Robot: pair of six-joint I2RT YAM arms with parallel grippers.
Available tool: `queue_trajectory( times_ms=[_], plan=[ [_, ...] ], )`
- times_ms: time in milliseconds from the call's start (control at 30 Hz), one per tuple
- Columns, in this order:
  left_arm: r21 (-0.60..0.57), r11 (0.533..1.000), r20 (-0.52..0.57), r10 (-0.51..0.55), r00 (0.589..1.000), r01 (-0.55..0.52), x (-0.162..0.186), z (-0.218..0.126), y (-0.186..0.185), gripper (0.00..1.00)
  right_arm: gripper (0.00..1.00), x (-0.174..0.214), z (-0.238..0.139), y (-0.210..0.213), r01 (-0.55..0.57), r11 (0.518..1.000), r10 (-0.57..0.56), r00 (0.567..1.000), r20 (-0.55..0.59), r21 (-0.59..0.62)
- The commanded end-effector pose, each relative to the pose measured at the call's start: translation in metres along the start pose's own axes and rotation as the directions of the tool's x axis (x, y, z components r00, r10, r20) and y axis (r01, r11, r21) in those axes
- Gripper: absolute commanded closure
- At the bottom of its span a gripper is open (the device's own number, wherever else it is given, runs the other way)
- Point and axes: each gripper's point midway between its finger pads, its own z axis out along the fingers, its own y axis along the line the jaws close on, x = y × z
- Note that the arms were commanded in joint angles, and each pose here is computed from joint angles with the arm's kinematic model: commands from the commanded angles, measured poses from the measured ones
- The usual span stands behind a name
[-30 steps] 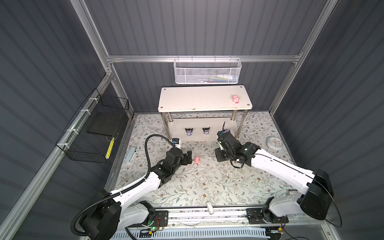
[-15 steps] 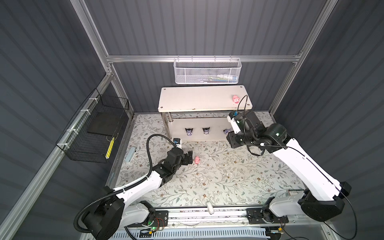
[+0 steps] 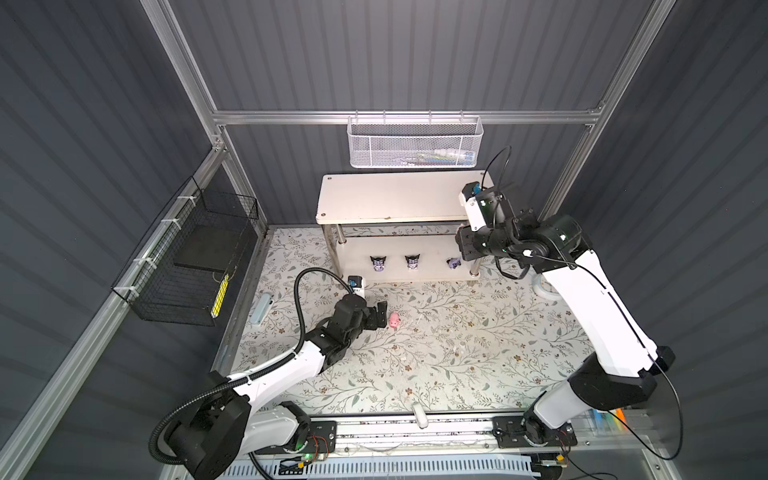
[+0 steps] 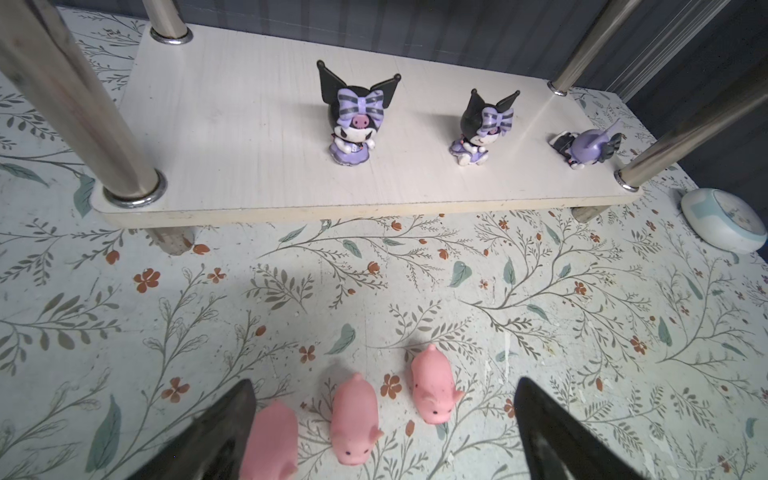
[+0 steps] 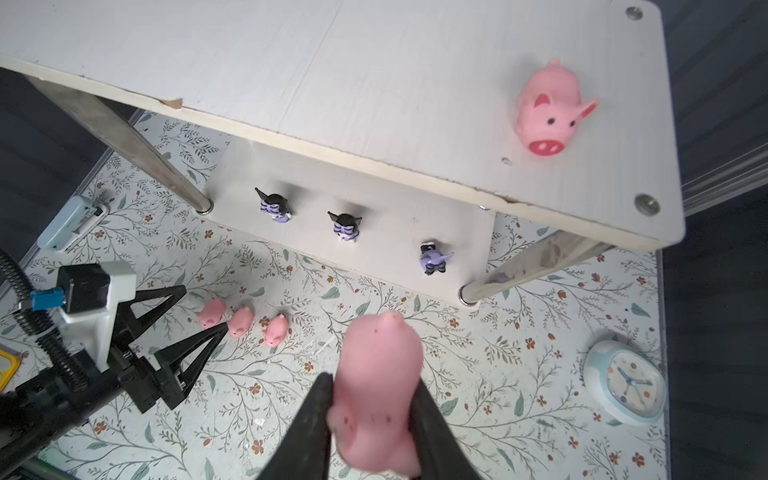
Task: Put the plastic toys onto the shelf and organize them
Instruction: 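Carry the pink pig up to the shelf top beside the first pig, then lower the pink pig onto the shelf top and open the right gripper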
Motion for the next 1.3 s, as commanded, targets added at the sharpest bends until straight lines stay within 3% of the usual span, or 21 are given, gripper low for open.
queue_trajectory(
  times_ms=[0, 433, 1267],
  plan=[
    [0.010, 1.000, -0.004, -0.001, 1.000, 0.001, 0.004, 0.001, 0.001, 0.03, 0.70, -0.015, 0.012, -0.008, 0.004, 1.000, -0.004, 0.999, 0.033, 0.014],
    [0.011, 1.000, -0.013, -0.004, 1.000, 0.004, 0.009, 0.000, 0.002, 0.03, 0.69, -0.065, 0.041, -0.013, -0.012, 1.000, 0.010, 0.994, 0.106, 0.012],
    [-0.003, 1.000, -0.027, 0.006, 1.000, -0.006, 0.014, 0.004, 0.006, 0.03, 0.68, -0.079, 0.095, -0.024, -0.037, 0.999, 0.037, 0.995, 0.095, 0.004]
  ],
)
